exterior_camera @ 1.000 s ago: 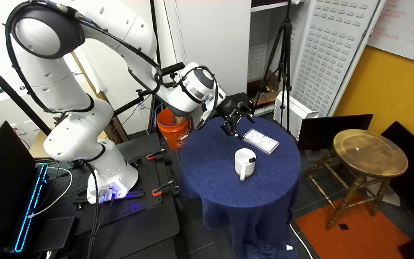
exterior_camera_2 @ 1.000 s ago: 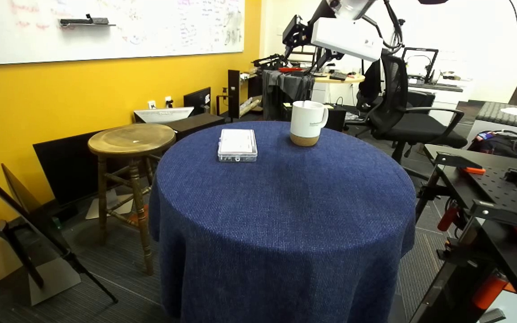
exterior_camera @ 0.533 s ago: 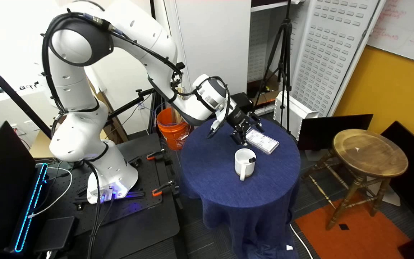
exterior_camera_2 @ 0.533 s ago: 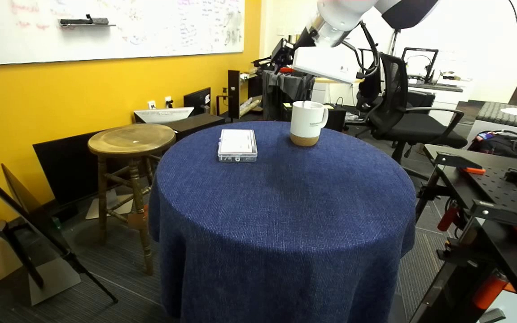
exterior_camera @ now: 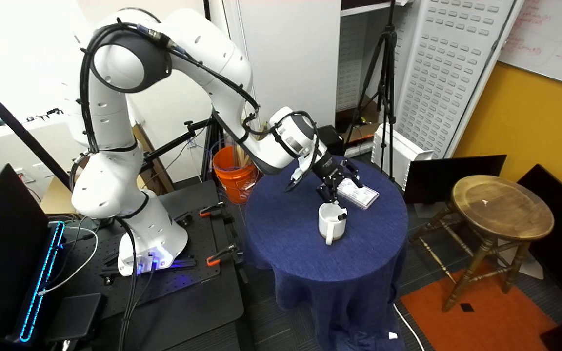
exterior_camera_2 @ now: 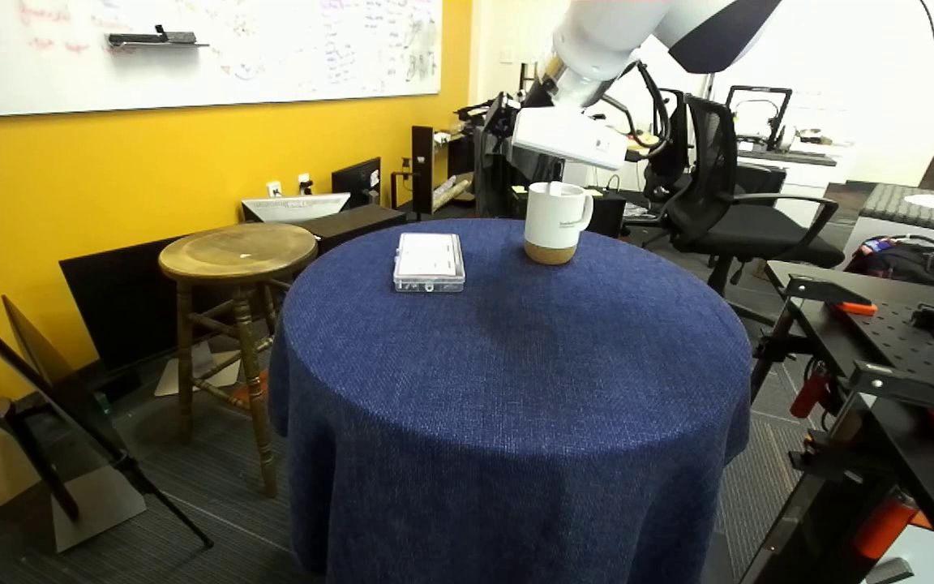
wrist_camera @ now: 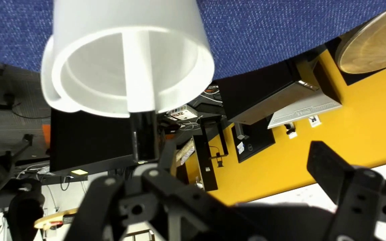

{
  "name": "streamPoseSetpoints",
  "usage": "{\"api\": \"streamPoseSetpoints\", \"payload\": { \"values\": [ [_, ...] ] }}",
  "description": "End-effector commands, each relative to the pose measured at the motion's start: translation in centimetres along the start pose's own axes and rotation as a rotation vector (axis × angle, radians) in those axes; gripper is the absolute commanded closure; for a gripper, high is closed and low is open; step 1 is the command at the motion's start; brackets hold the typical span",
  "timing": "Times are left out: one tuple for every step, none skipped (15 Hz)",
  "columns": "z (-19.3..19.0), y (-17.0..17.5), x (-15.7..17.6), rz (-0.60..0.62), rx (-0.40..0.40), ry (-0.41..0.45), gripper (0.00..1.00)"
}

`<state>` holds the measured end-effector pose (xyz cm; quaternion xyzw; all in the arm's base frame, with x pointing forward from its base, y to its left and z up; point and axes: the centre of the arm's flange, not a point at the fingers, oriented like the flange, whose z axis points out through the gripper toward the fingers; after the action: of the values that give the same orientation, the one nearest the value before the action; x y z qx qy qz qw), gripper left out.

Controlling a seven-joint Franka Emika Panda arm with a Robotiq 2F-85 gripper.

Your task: Move marker from the mug to the table

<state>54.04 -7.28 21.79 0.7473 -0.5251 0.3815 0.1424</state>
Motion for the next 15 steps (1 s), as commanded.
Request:
{"api": "streamPoseSetpoints", "payload": {
  "values": [
    [-0.8,0.5,-0.2,0.067,-0.068,0.016,0.0],
    [-0.9,0.6,-0.3,0.079,-0.085,0.017,0.0],
    [-1.0,0.7,-0.4,0.088,-0.101,0.02,0.0],
    [-0.9,0.8,-0.5,0.095,-0.117,0.022,0.0],
    [-0.7,1.0,-0.5,0.101,-0.137,0.023,0.0],
    [-0.7,1.2,-0.5,0.107,-0.157,0.027,0.0],
    [-0.5,1.4,-0.4,0.115,-0.183,0.033,0.0],
    [-0.4,1.6,-0.3,0.121,-0.203,0.038,0.0],
    [-0.2,1.8,-0.2,0.128,-0.223,0.042,0.0],
    [0.0,2.1,0.0,0.133,-0.243,0.045,0.0],
    [0.2,2.3,0.2,0.133,-0.26,0.046,0.0],
    [0.5,2.5,0.4,0.135,-0.275,0.048,0.0],
    [0.7,2.7,0.6,0.137,-0.286,0.046,0.0],
    [0.9,2.8,0.8,0.135,-0.297,0.043,0.02],
    [1.0,2.9,1.0,0.134,-0.304,0.043,0.26]
  ]
}}
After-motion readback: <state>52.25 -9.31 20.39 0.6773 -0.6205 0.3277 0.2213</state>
